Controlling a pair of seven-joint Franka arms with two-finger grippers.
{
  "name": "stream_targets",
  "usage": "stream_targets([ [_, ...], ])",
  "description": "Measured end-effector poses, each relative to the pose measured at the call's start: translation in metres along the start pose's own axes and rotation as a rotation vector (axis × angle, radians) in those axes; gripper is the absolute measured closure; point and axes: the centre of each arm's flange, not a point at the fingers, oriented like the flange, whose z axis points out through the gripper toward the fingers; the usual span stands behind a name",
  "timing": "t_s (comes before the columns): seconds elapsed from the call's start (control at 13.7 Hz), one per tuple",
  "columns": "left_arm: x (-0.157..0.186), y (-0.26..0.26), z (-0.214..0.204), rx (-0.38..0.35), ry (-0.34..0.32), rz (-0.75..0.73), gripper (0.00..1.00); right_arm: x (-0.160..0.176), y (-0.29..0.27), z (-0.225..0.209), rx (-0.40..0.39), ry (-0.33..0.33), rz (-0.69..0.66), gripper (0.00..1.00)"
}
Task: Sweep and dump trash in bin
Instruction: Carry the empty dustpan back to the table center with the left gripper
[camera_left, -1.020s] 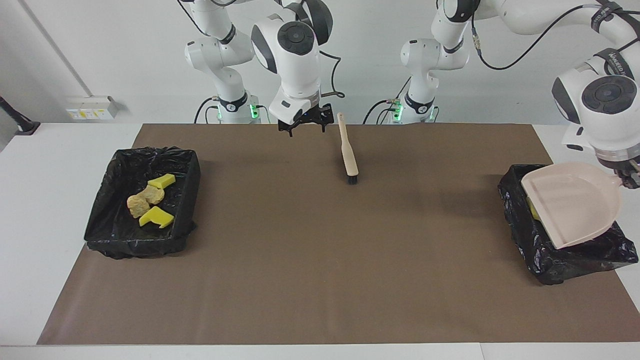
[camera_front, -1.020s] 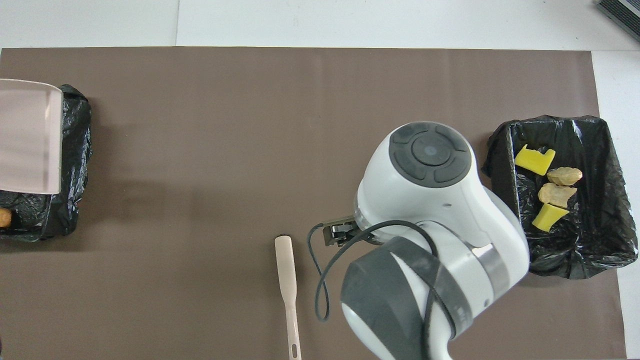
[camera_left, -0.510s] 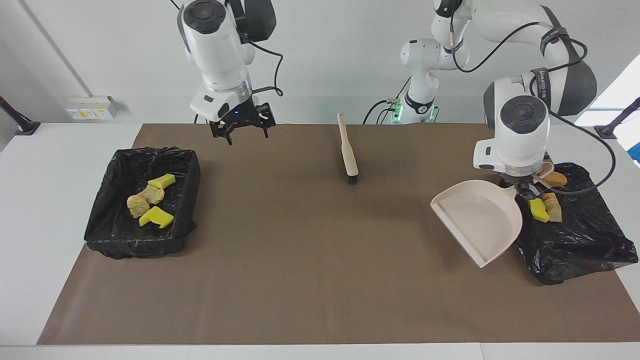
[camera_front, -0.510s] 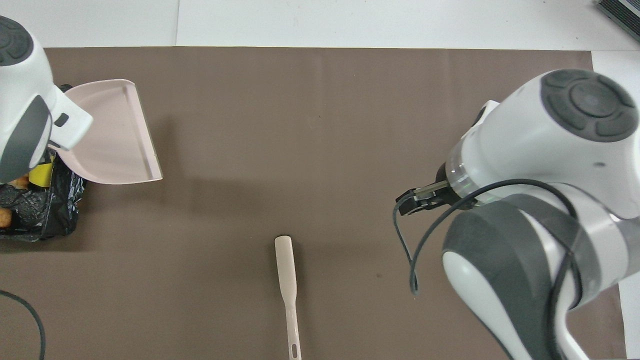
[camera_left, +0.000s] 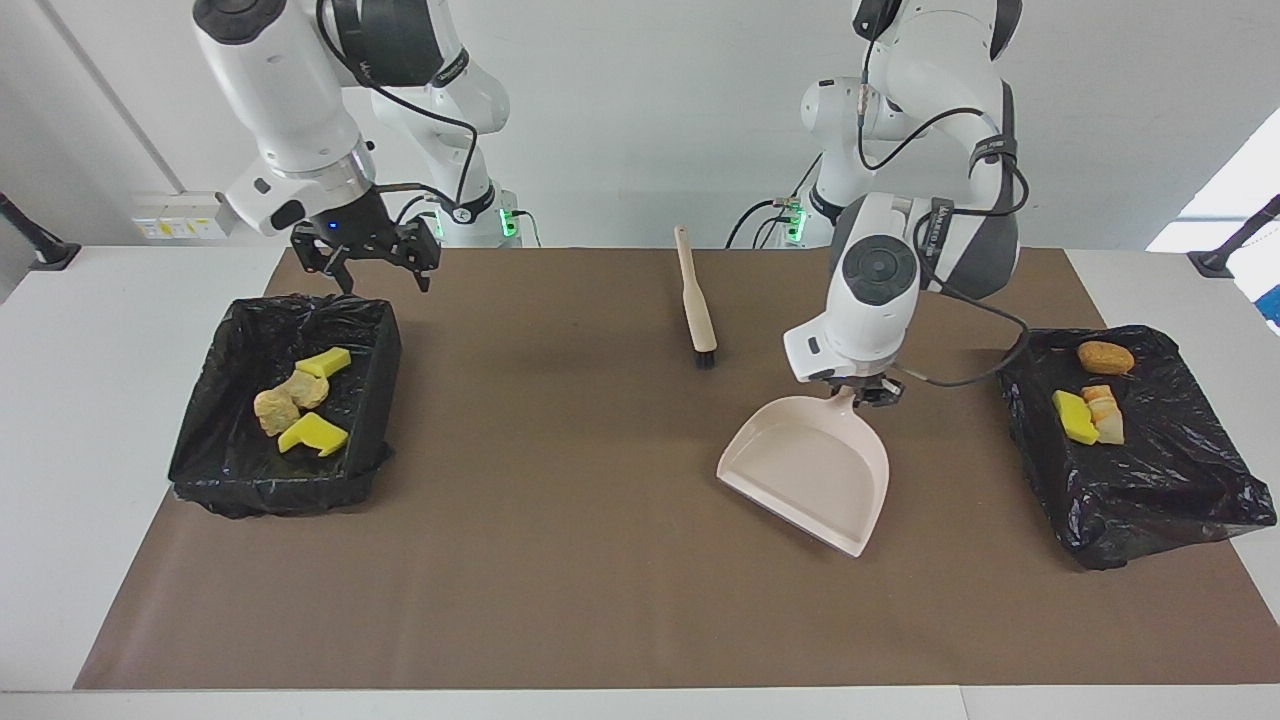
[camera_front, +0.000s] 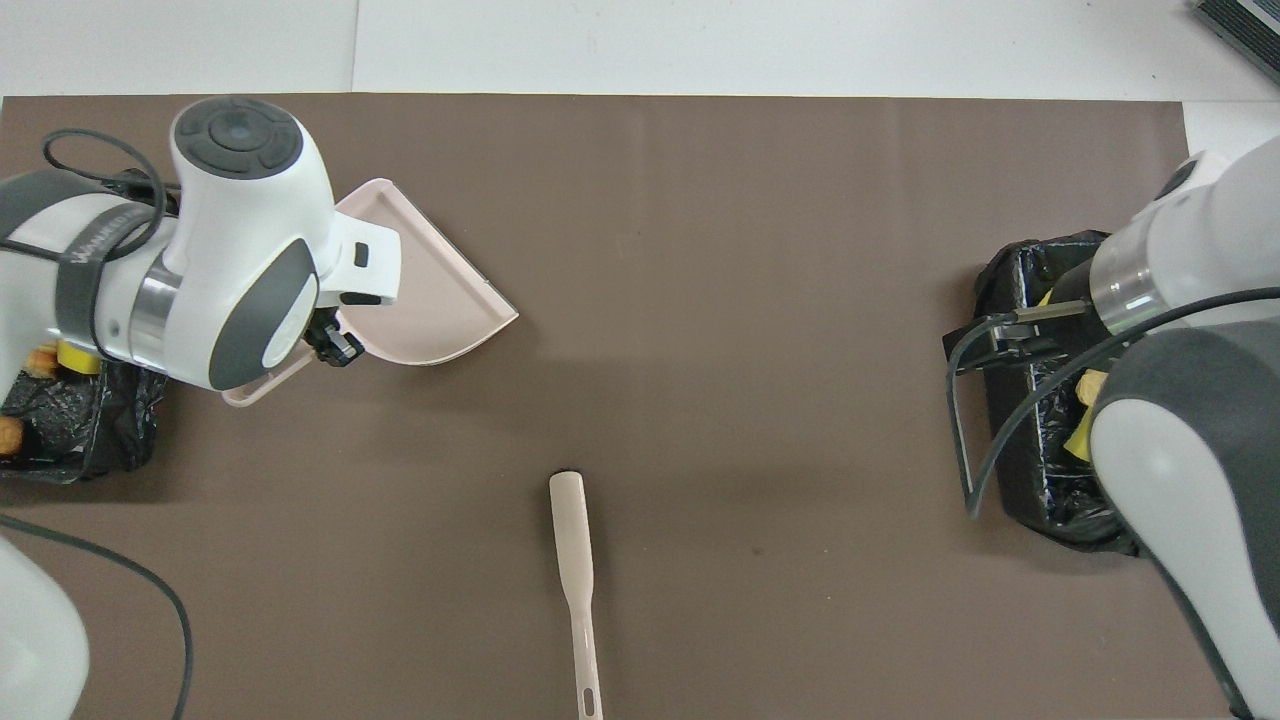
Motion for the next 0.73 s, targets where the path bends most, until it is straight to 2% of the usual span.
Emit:
stream_targets([
  [0.22,0.019,0.049,0.008,-0.051,0.030,-0.211,0.69,0.002,0.041,-0.010,-0.003,0.021,0.072,0.00],
  [0.44,0.040,0.087,0.015,-0.146,0.049,-0.438,0.69,0.001,0.054,-0.016,-0.003,0.033,0.091,0.00],
  [0.73,0.071,0.115,0.018,-0.217,0.087,-0.525,0.69,-0.003,0.067,-0.020,-0.004,0.037,0.058,0.00],
])
